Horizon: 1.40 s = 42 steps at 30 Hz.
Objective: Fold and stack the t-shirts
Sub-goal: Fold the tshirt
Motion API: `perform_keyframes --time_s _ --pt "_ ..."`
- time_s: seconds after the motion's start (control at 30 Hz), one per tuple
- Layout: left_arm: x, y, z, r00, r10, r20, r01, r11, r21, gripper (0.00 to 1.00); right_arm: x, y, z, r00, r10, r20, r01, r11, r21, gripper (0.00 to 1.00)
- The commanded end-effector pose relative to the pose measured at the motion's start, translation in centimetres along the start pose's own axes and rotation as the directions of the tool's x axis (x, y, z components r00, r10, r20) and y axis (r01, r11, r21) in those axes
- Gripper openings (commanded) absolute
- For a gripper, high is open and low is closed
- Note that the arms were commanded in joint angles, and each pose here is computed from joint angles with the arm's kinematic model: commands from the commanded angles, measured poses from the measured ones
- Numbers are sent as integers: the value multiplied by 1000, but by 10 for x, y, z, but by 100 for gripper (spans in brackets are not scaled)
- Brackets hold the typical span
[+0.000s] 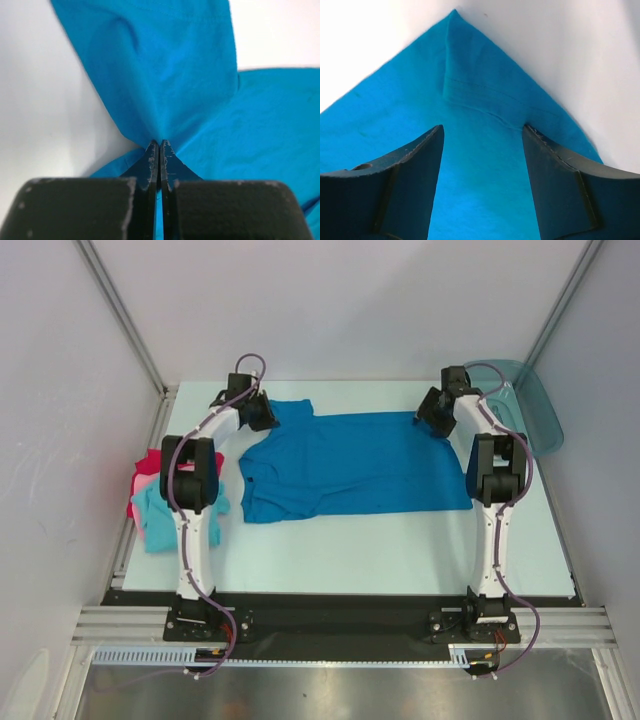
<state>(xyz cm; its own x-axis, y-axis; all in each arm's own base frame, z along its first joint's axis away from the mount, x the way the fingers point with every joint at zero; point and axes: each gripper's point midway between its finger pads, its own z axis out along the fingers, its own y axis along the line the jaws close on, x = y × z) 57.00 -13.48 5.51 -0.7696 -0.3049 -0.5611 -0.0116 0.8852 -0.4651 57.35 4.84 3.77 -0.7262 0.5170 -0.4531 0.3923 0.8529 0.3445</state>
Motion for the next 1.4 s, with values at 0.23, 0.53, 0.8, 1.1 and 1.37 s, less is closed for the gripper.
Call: perform_keyframes --time_s 0.23,0.53,0.8,1.1,1.37 --pt "-34 -38 -48 990 63 126 -71 995 64 0 -28 -20 4 997 -50 62 36 978 204 70" --pt "-36 -41 -54 988 67 139 -77 995 69 1 -18 -28 11 999 -37 36 28 974 227 70" --pt "-33 -42 -55 989 60 138 -71 994 80 0 -14 -30 10 999 -33 36 24 974 225 46" --pt "-31 -41 -57 988 67 142 -78 994 78 0 -11 -33 10 998 -23 59 10 976 217 5" --pt "-27 -43 -62 988 68 142 -80 994 79 0 -17 -27 -7 991 -36 130 7 977 215 0"
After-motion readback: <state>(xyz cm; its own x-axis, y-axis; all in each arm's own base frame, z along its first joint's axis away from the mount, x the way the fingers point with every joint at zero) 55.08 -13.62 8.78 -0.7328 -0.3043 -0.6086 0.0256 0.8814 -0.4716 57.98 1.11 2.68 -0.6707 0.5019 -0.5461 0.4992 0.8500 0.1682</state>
